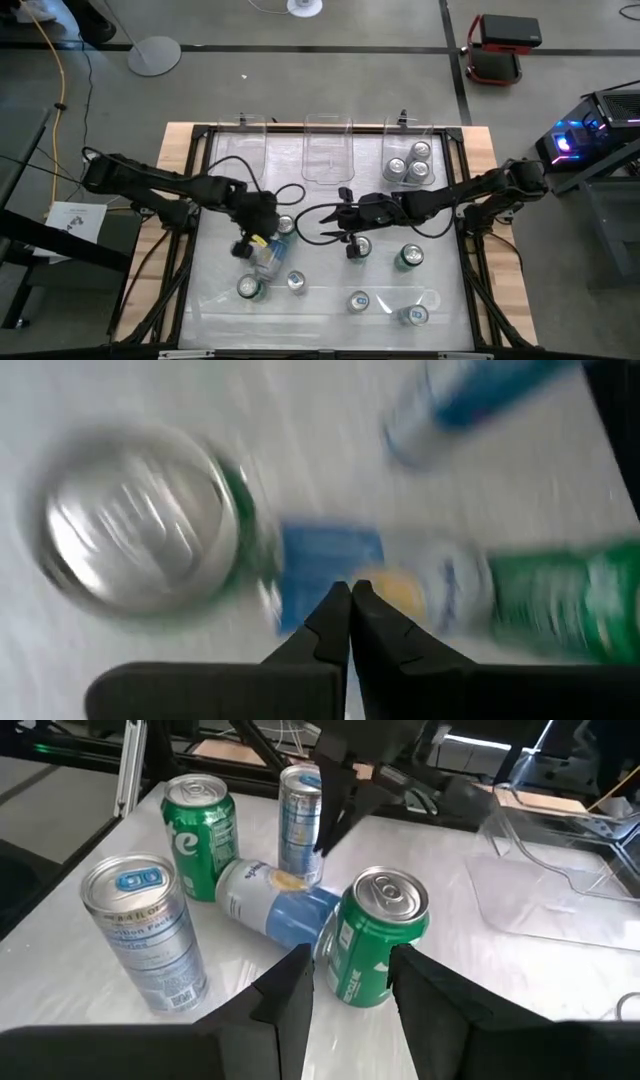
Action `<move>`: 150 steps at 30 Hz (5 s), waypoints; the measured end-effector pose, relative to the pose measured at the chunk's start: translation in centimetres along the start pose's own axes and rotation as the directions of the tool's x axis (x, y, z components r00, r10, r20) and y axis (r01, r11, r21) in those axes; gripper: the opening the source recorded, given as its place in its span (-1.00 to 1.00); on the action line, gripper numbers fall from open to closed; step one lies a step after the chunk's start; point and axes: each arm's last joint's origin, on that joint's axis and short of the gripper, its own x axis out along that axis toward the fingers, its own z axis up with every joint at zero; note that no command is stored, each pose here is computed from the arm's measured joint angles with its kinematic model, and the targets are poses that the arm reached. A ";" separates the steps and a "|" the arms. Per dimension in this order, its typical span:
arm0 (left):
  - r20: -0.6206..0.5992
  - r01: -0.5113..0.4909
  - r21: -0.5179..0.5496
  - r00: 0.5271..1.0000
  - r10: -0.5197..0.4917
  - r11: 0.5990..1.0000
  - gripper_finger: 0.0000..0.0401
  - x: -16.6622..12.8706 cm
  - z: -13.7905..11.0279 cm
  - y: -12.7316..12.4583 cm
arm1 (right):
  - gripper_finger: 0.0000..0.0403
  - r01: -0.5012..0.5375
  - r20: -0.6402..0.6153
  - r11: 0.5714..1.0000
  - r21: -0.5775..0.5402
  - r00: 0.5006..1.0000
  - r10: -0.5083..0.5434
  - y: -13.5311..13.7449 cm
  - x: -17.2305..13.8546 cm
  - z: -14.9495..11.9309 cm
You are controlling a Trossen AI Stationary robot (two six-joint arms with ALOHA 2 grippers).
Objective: Sort soda cans
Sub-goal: Put the blue-white soda can into the right transparent bin, then move the top right green soda can to the middle of the table
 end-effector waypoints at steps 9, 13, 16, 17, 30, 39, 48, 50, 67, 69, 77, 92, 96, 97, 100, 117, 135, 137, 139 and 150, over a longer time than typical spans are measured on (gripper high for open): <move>-0.157 0.066 0.003 0.985 -0.064 0.998 -1.00 3.5 0.0 0.8 | -0.36 0.000 0.003 1.000 -0.010 1.000 0.000 0.0 0.0 0.0; -0.117 0.048 0.038 0.992 -0.044 0.998 -1.00 4.6 0.7 1.2 | -0.36 0.000 0.003 1.000 -0.009 1.000 0.000 0.0 0.0 0.0; -0.048 0.020 0.060 0.999 -0.017 0.998 -1.00 4.3 1.2 1.2 | -0.36 0.001 0.003 1.000 -0.010 1.000 -0.001 0.0 0.0 0.0; -0.025 0.015 0.065 1.000 -0.014 0.998 -1.00 4.0 1.6 1.2 | -0.36 0.006 0.002 1.000 -0.009 1.000 -0.006 0.0 0.0 0.0; 0.172 -0.063 0.023 0.983 0.058 0.998 -1.00 -1.2 3.2 0.5 | -0.36 0.035 -0.008 0.999 0.000 0.999 -0.035 -0.1 0.0 -0.1; -0.023 -0.173 0.152 0.984 0.178 0.973 -0.89 -1.4 1.4 0.0 | -0.36 0.035 -0.008 0.999 -0.003 0.999 -0.035 -0.1 0.0 -0.1; -0.025 -0.233 0.274 0.968 0.249 0.933 -0.47 -1.0 1.6 -1.3 | -0.36 0.035 -0.009 0.999 0.000 0.999 -0.035 -0.1 0.0 -0.1; -0.037 -0.268 0.238 0.958 0.284 0.934 -0.38 -1.6 1.8 -1.2 | -0.36 0.036 -0.009 0.999 0.002 0.999 -0.036 -0.1 0.0 -0.1; 0.026 -0.308 -0.034 0.951 0.309 0.951 0.71 -2.1 3.2 2.7 | -0.36 0.050 -0.011 0.999 0.014 0.999 -0.050 -0.7 0.1 -0.2; 0.014 -0.302 -0.041 0.953 0.303 0.952 0.76 -1.5 3.3 3.1 | -0.36 0.049 -0.014 0.999 0.017 0.999 -0.049 -0.6 0.1 -0.2; -0.067 -0.243 -0.032 0.968 0.241 0.969 0.79 1.7 3.6 4.1 | -0.36 0.049 -0.029 0.998 0.047 0.998 -0.047 -0.6 0.1 -0.3; -0.053 -0.248 -0.033 0.968 0.246 0.968 0.59 3.4 4.2 4.8 | -0.36 0.001 -0.104 0.999 0.041 0.995 0.003 1.1 -1.3 -0.4; 0.025 -0.283 -0.065 0.958 0.285 0.957 0.49 3.2 4.8 5.6 | -0.36 0.050 -0.148 0.996 0.068 0.988 -0.039 2.1 -3.2 -0.1; 0.056 -0.292 -0.081 0.953 0.297 0.953 0.48 3.1 5.1 5.9 | -0.36 0.067 -0.151 0.995 0.071 0.987 -0.055 2.4 -3.8 0.1; 0.112 -0.315 -0.109 0.939 0.326 0.943 0.48 2.5 5.6 7.0 | -0.36 0.123 -0.167 0.991 0.053 0.980 -0.112 3.1 -5.4 0.4; 0.055 -0.354 -0.170 0.929 0.367 0.920 0.59 3.5 6.5 12.5 | -0.36 0.254 -0.156 0.964 0.081 0.958 -0.240 3.4 -6.8 0.8; 0.063 -0.300 -0.197 0.946 0.318 0.933 0.63 3.1 6.0 13.2 | -0.36 0.253 -0.158 0.965 0.071 0.958 -0.240 3.5 -6.7 0.7; 0.063 -0.299 -0.197 0.947 0.316 0.934 0.66 3.1 6.0 13.2 | -0.36 0.253 -0.159 0.965 0.070 0.958 -0.240 3.5 -6.7 0.7; 0.058 -0.298 -0.197 0.948 0.314 0.934 0.70 2.7 6.3 13.2 | -0.36 0.253 -0.159 0.965 0.070 0.958 -0.240 3.5 -6.7 0.7; -0.034 -0.379 -0.173 0.925 0.379 0.909 0.79 -0.7 8.0 12.9 | -0.36 0.253 -0.160 0.965 0.073 0.958 -0.240 3.5 -6.7 0.7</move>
